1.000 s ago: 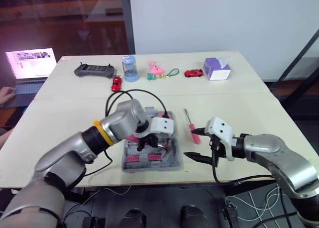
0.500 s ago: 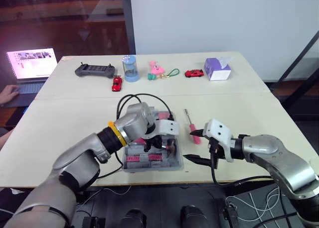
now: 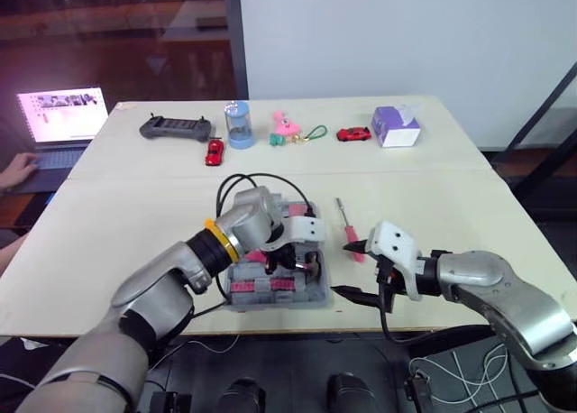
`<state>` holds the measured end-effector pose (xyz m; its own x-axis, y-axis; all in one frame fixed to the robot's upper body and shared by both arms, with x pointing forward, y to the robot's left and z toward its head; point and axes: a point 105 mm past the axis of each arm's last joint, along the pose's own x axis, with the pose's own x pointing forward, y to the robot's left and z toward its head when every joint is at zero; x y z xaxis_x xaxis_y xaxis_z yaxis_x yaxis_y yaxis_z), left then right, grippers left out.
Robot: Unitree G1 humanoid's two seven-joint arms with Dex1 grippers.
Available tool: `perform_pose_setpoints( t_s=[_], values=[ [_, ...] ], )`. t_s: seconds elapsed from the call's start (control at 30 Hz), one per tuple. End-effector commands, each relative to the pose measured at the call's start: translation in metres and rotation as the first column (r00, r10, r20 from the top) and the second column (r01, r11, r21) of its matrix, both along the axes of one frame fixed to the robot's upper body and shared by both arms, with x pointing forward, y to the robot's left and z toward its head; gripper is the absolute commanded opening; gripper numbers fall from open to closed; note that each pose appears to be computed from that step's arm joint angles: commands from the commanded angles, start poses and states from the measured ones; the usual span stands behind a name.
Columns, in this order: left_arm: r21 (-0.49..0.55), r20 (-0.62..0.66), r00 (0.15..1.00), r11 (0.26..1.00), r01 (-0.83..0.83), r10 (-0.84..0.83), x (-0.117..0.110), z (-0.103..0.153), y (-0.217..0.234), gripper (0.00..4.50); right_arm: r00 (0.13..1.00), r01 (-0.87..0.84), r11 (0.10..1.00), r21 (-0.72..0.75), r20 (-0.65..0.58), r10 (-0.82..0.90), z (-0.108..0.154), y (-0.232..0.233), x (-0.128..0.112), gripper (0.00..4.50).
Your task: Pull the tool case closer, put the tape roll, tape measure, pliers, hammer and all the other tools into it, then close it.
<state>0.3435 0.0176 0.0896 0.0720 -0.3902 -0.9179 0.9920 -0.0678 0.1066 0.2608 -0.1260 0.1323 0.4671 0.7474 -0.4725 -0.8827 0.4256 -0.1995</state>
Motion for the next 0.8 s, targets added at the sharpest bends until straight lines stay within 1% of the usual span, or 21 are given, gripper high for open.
perform_pose_setpoints(
  t_s=[0.03,0.2,0.47,0.5,0.57,0.67,0.8],
  values=[
    [0.002,0.066,0.998,1.0,-0.016,0.015,0.01,0.006,-0.002,0.09,0.999,-0.029,0.999,0.017,0.044,0.028,0.011,0.007,-0.004,4.5],
    [0.012,0.06,0.998,1.0,-0.005,0.004,0.008,0.002,0.0,0.09,0.999,-0.026,1.0,0.012,0.038,0.025,0.009,0.007,-0.004,4.5],
    [0.008,0.075,0.997,1.0,0.013,-0.013,0.009,0.005,0.0,0.09,0.999,-0.029,1.0,0.012,0.037,0.028,0.009,0.008,-0.004,4.5],
    [0.005,0.083,0.996,1.0,0.017,-0.017,0.009,0.006,0.0,0.97,0.999,-0.03,0.999,0.014,0.036,0.03,0.009,0.009,-0.004,4.5],
    [-0.011,0.093,0.996,1.0,0.018,-0.017,0.01,0.01,-0.003,1.8,0.999,-0.033,0.999,0.018,0.035,0.032,0.01,0.009,-0.004,4.5],
    [-0.033,0.105,0.994,0.999,0.019,-0.016,0.011,0.016,-0.005,3.26,0.999,-0.034,0.999,0.019,0.034,0.034,0.01,0.01,-0.004,4.5],
    [-0.062,0.156,0.987,0.997,0.054,-0.044,0.008,0.036,-0.002,3.26,0.999,-0.036,0.999,0.027,0.035,0.036,0.011,0.011,-0.003,4.5]
  ],
)
